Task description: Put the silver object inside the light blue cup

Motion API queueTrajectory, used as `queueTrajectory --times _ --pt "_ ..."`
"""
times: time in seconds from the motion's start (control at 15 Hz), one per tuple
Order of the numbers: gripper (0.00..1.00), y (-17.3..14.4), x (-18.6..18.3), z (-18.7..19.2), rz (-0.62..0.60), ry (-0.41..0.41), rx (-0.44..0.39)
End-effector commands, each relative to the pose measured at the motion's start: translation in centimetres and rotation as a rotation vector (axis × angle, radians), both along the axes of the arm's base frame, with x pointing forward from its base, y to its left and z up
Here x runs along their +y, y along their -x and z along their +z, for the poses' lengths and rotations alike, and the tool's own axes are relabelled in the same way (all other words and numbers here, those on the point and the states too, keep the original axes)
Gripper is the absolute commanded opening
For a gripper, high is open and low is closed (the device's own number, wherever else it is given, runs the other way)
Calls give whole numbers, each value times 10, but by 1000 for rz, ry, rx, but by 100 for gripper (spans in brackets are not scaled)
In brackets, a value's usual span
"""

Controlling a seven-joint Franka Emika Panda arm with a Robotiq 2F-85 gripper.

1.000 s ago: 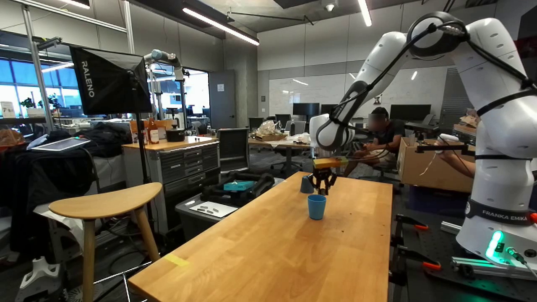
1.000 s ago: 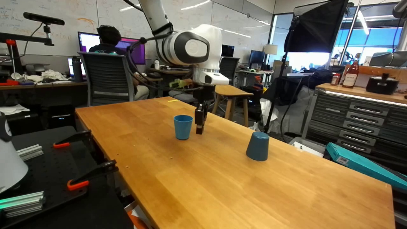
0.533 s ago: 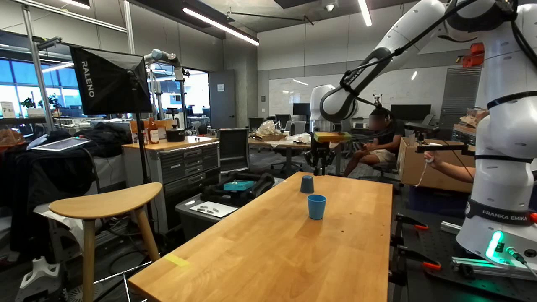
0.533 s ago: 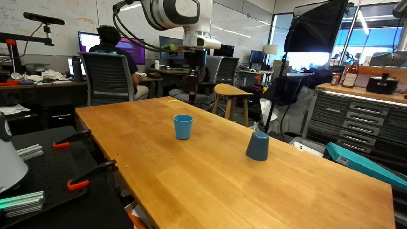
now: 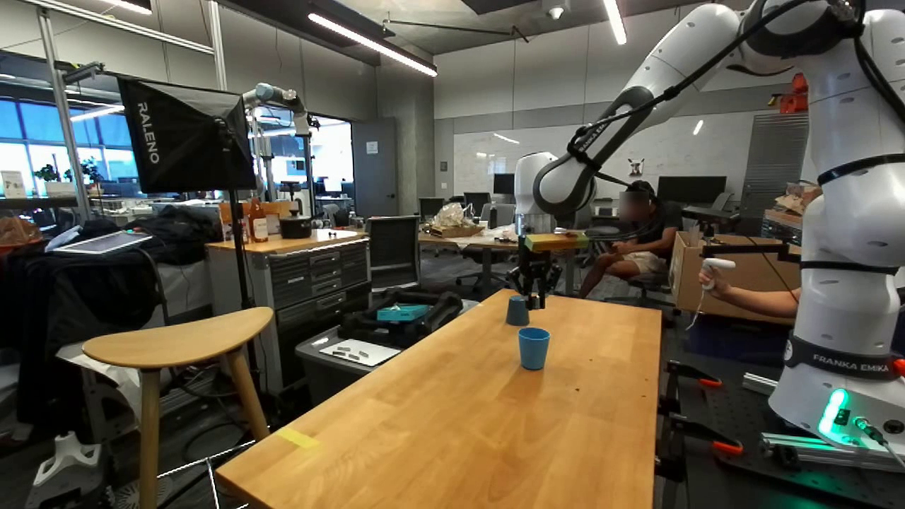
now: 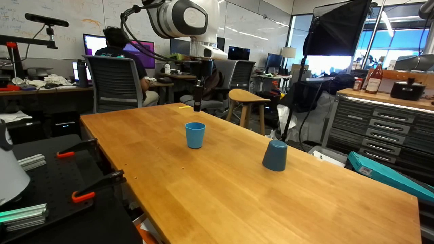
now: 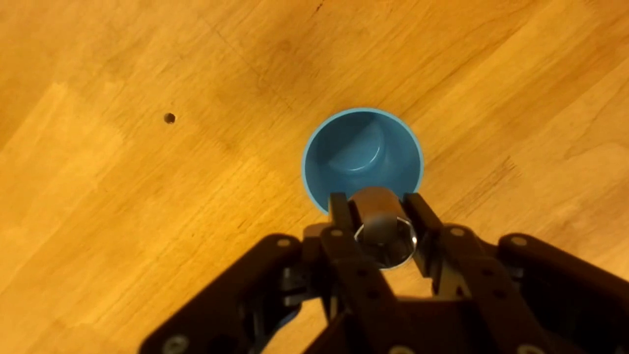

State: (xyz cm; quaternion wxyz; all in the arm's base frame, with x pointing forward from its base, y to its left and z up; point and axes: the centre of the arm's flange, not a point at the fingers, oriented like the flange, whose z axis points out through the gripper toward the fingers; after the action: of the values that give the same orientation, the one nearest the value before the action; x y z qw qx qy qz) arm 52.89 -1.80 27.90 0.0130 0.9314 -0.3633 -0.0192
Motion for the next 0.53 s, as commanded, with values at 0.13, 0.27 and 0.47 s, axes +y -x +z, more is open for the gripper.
queueTrajectory --times 0.13,0.27,0.47 --pt "17 -20 3 -34 -14 1 43" --pt "17 -22 4 -46 -13 3 56" --pt "17 -22 6 -59 -6 5 53"
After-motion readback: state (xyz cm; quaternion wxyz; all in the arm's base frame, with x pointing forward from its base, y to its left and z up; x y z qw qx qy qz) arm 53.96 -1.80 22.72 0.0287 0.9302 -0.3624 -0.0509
